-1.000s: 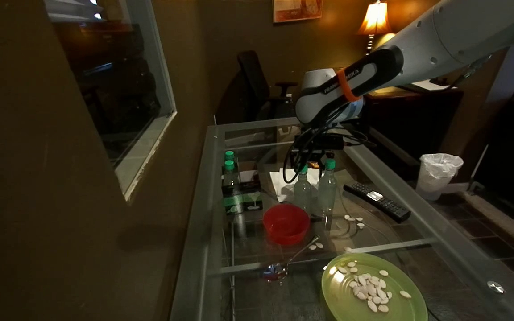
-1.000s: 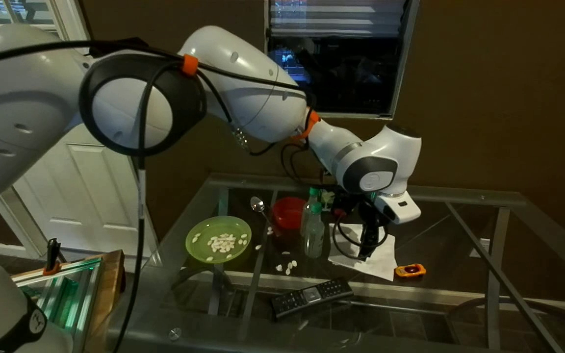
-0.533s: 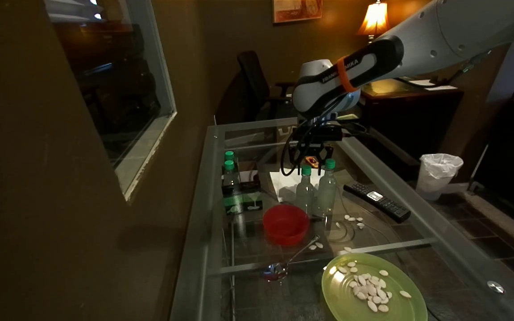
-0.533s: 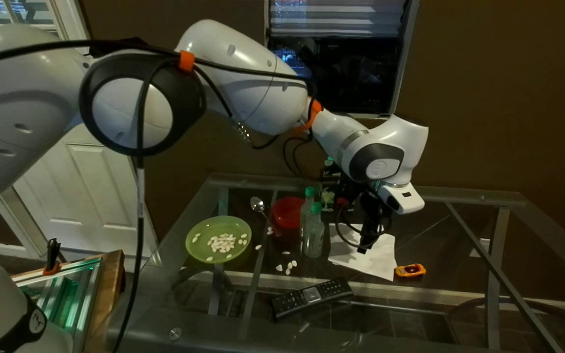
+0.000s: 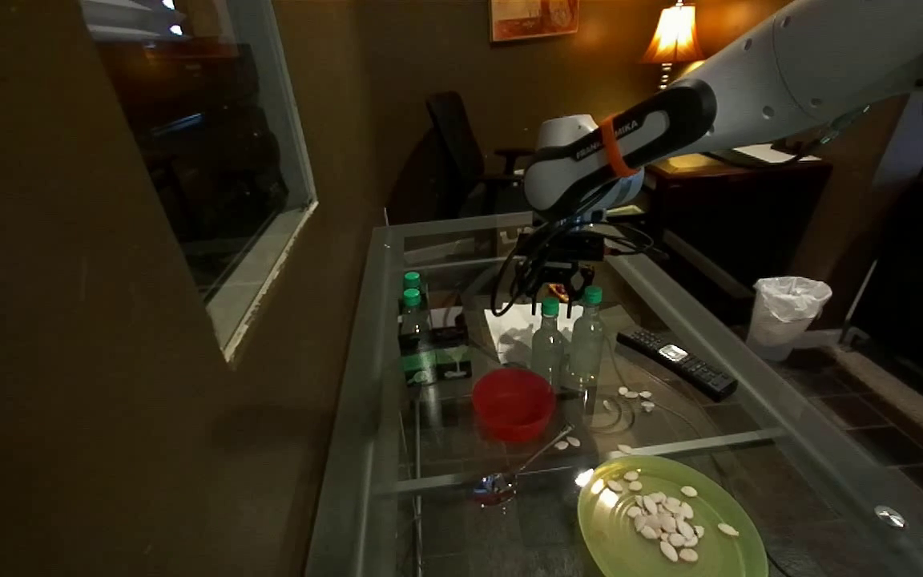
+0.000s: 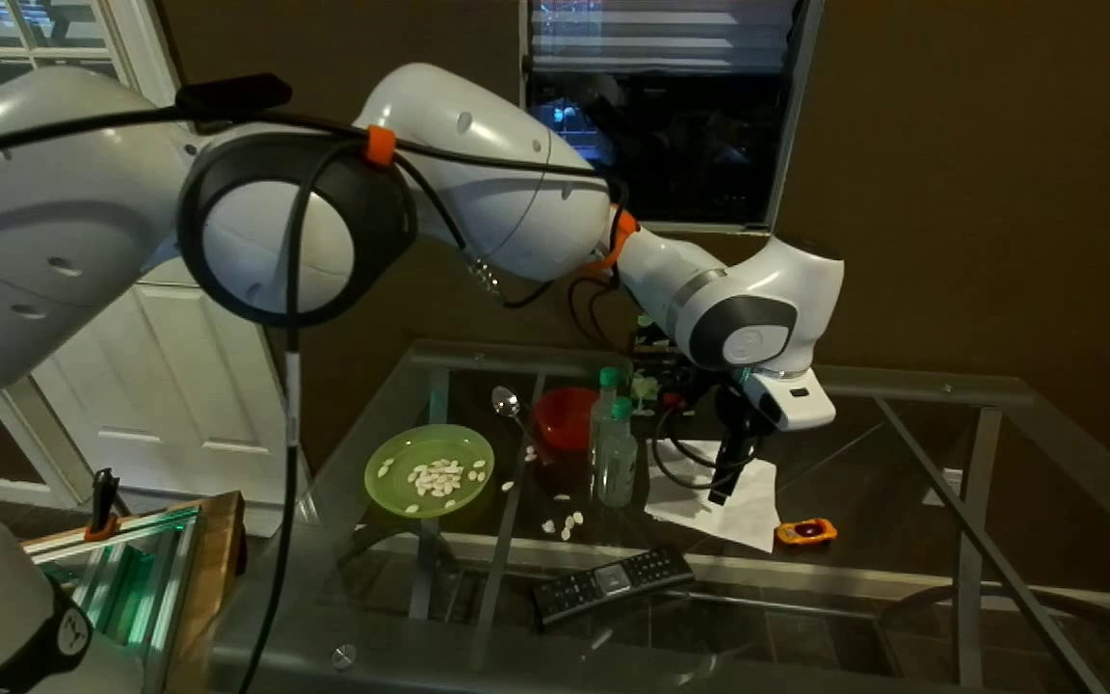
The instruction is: Use the napkin to push the grains on the table slightly to the left
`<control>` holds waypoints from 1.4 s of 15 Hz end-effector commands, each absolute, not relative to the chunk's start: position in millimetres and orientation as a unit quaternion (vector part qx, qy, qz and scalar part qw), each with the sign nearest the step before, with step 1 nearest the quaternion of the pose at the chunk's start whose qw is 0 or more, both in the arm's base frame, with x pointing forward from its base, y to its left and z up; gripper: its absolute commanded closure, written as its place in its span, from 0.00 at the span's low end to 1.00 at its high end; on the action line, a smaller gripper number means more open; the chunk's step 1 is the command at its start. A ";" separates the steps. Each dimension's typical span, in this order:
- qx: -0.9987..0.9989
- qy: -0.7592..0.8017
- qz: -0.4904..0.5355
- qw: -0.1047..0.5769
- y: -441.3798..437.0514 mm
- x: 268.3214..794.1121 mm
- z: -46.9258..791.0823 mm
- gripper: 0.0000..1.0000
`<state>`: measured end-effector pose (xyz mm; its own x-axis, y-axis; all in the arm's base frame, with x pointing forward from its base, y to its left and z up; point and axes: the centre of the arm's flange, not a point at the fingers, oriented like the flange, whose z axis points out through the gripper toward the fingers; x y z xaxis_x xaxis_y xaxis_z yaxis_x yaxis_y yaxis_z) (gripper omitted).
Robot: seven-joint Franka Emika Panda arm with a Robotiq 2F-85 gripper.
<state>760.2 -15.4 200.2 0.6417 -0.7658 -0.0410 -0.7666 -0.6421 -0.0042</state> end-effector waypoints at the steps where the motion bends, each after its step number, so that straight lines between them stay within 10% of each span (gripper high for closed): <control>1: -0.897 0.441 0.010 0.019 -14.3 771.8 180.2 0.32; 9: -0.901 0.435 -0.003 0.014 -7.8 770.7 191.1 0.96; 21: -0.912 0.410 -0.030 0.018 9.4 769.0 243.5 1.00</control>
<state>775.3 9.3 230.8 0.6561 -0.7543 0.0242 -0.7519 -0.6561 -0.0645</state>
